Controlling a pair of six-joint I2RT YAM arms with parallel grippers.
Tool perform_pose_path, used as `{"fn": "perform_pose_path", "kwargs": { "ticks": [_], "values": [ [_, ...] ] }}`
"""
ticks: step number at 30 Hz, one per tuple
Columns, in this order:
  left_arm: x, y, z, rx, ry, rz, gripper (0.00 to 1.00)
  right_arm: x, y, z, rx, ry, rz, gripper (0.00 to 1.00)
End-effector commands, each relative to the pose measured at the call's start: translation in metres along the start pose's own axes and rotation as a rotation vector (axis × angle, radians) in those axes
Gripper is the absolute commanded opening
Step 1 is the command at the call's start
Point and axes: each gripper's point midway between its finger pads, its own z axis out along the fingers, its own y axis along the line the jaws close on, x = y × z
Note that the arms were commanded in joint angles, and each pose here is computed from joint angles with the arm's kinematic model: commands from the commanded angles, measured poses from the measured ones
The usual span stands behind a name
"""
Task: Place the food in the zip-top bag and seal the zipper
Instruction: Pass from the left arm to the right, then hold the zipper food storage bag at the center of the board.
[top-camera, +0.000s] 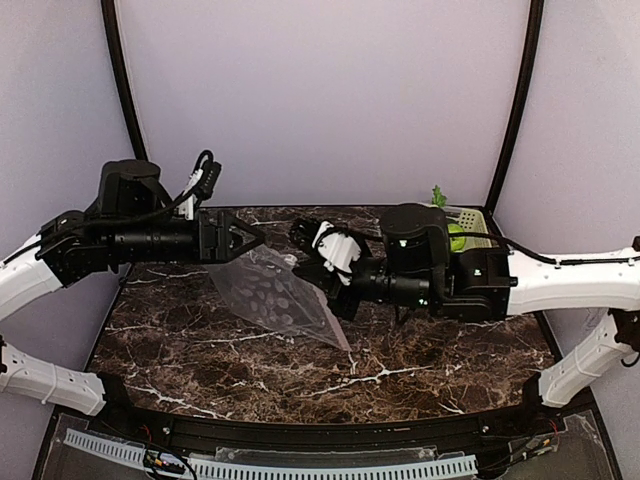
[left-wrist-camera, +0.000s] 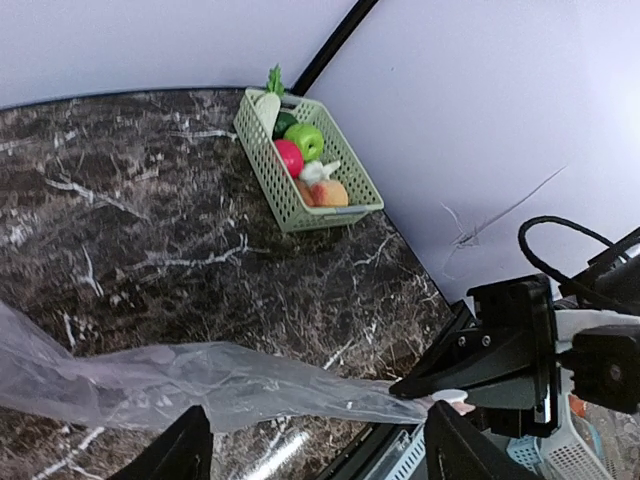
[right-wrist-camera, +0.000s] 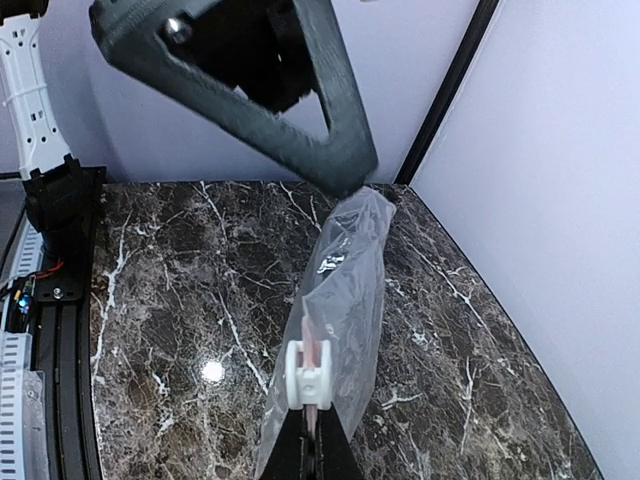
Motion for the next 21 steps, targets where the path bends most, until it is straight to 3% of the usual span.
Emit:
{"fn": "perform_pose_path", "kwargs": {
  "ticks": [1, 5, 8, 14, 17, 21],
  "values": [
    [-0.027, -0.017, -0.037, -0.014, -0.052, 0.325, 0.76, -0.024, -0.012, -0.017, -0.108, -0.058, 0.121, 0.0],
    [-0.014, -0.046, -0.031, 0.148, 0.046, 0.567, 0.78, -0.027, -0.017, -0.02, -0.207, -0.041, 0.184, 0.0],
    [-0.011, -0.066, -0.027, 0.255, 0.077, 0.646, 0.88, -0.025, -0.019, -0.021, -0.283, -0.015, 0.232, 0.0],
    [0.002, -0.075, -0.013, 0.353, 0.155, 0.832, 0.89, -0.019, -0.014, -0.026, -0.425, 0.022, 0.304, 0.0],
    [0.003, -0.07, -0.002, 0.341, 0.167, 0.884, 0.85, -0.015, -0.015, -0.026, -0.441, 0.051, 0.321, 0.0],
    [0.003, -0.076, 0.004, 0.387, 0.146, 0.916, 0.68, -0.012, -0.018, -0.023, -0.434, 0.063, 0.336, 0.0]
  ]
}}
